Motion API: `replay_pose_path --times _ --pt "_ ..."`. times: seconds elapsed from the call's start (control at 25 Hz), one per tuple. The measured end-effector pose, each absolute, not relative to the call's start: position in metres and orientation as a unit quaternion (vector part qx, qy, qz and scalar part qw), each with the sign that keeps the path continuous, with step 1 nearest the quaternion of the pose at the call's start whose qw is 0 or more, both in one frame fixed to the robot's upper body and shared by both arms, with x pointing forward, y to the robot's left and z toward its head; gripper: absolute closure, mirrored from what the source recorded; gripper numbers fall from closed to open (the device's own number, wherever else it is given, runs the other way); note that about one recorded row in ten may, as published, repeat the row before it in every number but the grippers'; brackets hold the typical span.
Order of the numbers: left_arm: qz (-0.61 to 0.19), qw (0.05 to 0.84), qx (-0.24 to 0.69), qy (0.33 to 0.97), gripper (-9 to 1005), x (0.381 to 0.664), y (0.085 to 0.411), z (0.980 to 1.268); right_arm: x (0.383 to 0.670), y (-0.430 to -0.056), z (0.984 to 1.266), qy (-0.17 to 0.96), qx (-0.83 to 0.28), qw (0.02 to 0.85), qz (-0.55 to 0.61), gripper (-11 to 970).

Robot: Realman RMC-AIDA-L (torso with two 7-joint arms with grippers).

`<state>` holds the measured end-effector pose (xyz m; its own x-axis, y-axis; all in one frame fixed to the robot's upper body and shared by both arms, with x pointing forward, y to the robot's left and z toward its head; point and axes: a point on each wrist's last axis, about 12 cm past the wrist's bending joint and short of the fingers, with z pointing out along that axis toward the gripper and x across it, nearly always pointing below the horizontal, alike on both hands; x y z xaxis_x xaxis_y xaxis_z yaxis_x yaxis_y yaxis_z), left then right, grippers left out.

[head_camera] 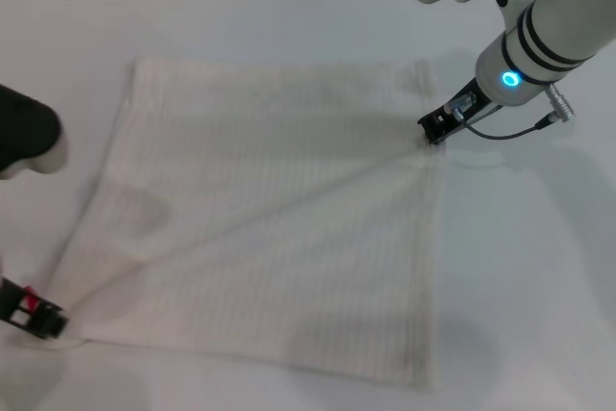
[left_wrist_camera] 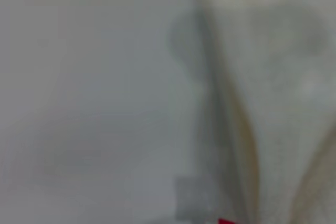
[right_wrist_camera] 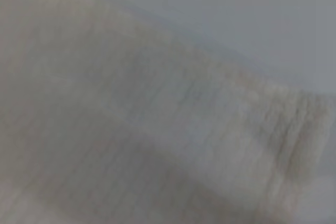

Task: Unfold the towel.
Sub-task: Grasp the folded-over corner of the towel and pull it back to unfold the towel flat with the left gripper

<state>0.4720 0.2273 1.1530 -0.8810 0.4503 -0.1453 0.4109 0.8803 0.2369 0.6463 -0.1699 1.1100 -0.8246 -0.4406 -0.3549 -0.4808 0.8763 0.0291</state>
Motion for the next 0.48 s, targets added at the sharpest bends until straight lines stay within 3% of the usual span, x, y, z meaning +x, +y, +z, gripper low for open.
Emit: replay_pose_path --times 0.28,0.48 --pt "0.075 0.152 0.255 0.952 384 0.467 0.211 1.175 0.647 -0.17 1.112 0.952 -0.244 0.175 0.058 922" --pt "0.065 0.181 0.274 0.942 374 0.48 0.205 1.187 0.645 -0.167 1.122 0.946 -0.257 0.191 0.057 921"
